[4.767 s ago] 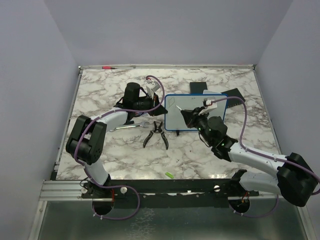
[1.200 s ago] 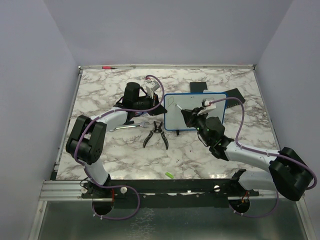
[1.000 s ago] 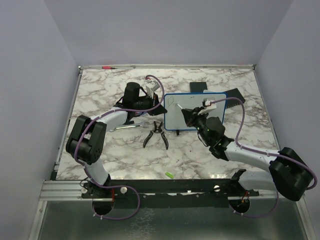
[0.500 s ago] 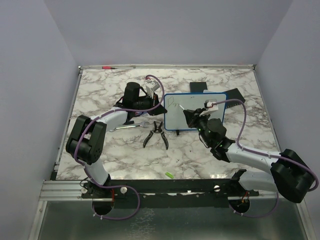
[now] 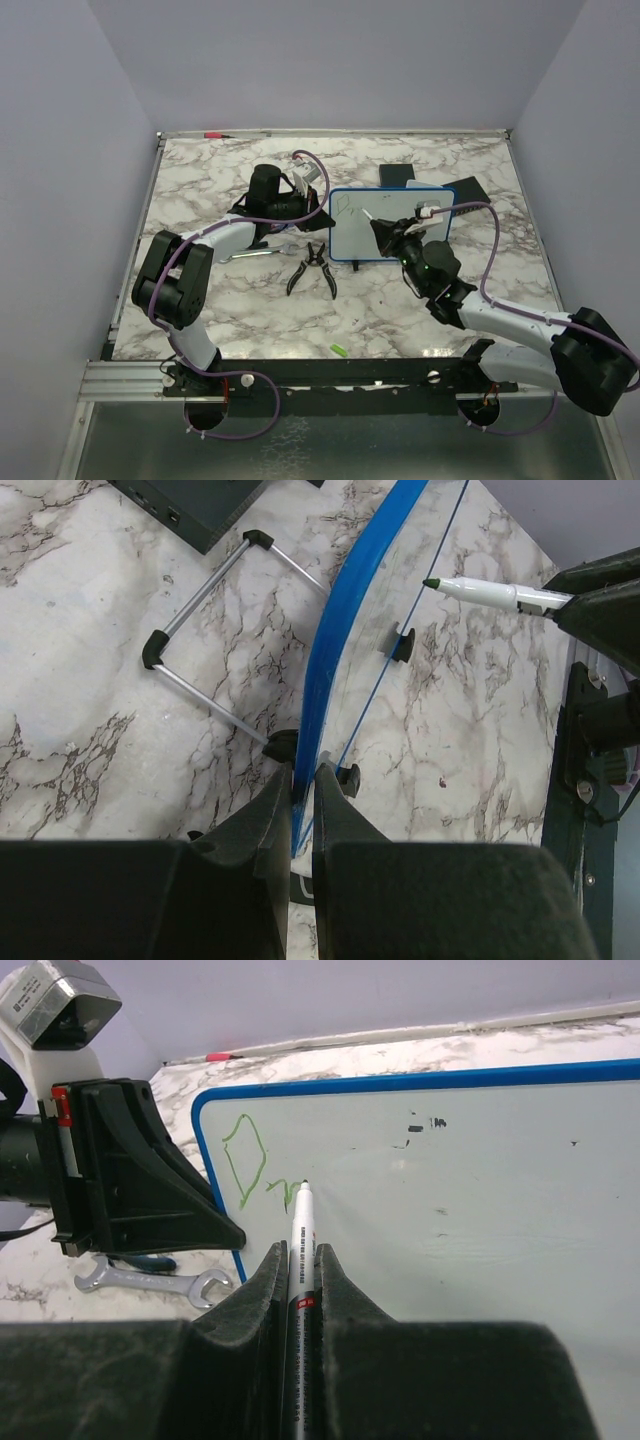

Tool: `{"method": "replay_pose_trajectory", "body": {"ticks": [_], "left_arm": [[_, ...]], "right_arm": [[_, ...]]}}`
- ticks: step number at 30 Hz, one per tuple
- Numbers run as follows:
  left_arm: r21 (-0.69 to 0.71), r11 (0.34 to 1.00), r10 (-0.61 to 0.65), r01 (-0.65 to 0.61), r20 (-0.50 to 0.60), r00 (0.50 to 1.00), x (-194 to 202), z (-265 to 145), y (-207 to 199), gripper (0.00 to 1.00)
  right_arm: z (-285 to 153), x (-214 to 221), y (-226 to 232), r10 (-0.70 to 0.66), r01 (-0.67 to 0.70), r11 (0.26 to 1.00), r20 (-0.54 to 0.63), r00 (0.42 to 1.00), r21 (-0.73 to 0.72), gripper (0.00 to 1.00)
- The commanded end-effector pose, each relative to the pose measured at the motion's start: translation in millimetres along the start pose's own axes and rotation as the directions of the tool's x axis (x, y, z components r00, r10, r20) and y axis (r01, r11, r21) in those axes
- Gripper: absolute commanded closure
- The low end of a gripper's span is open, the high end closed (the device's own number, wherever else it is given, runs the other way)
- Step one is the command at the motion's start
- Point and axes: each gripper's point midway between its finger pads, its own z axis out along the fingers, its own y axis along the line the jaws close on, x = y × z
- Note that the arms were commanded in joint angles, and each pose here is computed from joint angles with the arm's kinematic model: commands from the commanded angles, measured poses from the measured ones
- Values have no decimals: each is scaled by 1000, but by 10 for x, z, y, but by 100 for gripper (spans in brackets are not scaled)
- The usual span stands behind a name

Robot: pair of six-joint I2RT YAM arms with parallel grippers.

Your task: Write a sentence on the whiteboard

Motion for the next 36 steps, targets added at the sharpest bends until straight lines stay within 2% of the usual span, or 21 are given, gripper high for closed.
{"method": "replay_pose_trajectory", "body": {"ticks": [1, 18, 36], "left_arm": [[-13, 1000, -1, 1, -13, 1000, 22, 24, 48, 100], [-13, 1000, 0, 0, -13, 1000, 21, 26, 47, 100], [-31, 999, 20, -22, -39, 999, 86, 35, 66, 100]], "right_arm": [[18, 46, -71, -13, 13, 1000, 1, 1000, 29, 99], [-6, 71, -291, -3, 3, 989, 1, 1000, 150, 99], [64, -54, -128, -27, 25, 997, 35, 999, 74, 99]]}}
